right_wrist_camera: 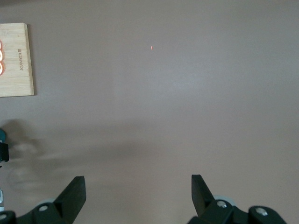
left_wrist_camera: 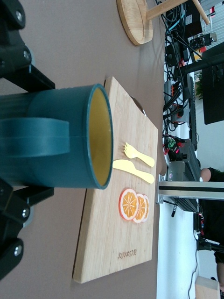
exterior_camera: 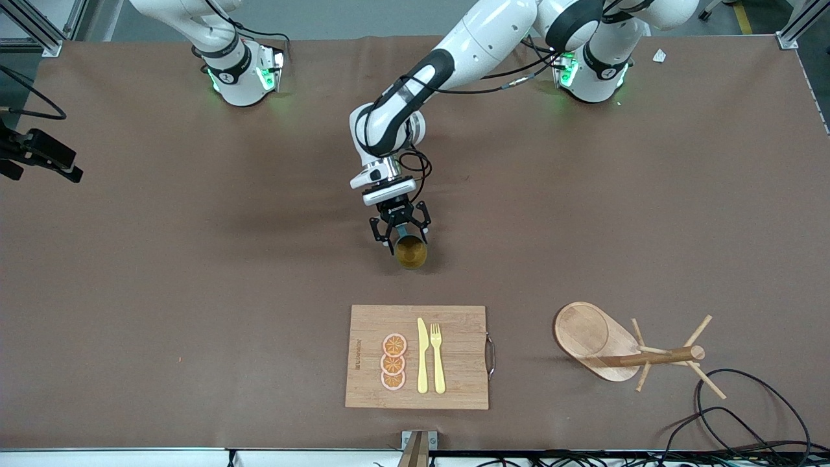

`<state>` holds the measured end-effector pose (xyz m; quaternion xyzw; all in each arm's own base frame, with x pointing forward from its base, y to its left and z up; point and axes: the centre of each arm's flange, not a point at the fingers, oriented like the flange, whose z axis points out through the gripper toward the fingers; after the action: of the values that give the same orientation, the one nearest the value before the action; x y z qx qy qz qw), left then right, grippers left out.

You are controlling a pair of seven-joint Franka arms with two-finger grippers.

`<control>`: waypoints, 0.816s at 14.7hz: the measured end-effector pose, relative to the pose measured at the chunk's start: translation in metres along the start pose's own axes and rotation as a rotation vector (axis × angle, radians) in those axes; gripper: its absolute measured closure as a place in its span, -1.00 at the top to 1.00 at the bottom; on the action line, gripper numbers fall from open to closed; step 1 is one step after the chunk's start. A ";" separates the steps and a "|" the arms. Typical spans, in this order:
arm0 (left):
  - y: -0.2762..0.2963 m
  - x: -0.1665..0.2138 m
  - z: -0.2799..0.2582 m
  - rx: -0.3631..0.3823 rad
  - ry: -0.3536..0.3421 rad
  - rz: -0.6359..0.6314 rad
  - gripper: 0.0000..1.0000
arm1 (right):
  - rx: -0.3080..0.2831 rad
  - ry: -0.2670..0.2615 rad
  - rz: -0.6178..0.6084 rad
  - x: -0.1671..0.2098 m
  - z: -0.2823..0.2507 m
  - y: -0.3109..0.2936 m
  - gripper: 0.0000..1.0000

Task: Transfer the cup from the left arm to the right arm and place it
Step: 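Carry the teal mug to the table middle with the left gripper, then set the mug down, open the left gripper while the right gripper approaches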

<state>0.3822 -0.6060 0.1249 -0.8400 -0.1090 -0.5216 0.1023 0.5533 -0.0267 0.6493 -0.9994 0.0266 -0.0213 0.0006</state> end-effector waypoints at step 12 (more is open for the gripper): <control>0.004 -0.030 -0.109 0.109 -0.043 -0.047 1.00 | 0.072 -0.136 -0.188 0.040 0.110 -0.115 1.00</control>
<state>0.2775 -0.6431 0.1455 -0.8413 -0.1593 -0.4991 0.1335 0.6035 0.0856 0.5417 -0.9960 -0.0680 0.0457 0.0361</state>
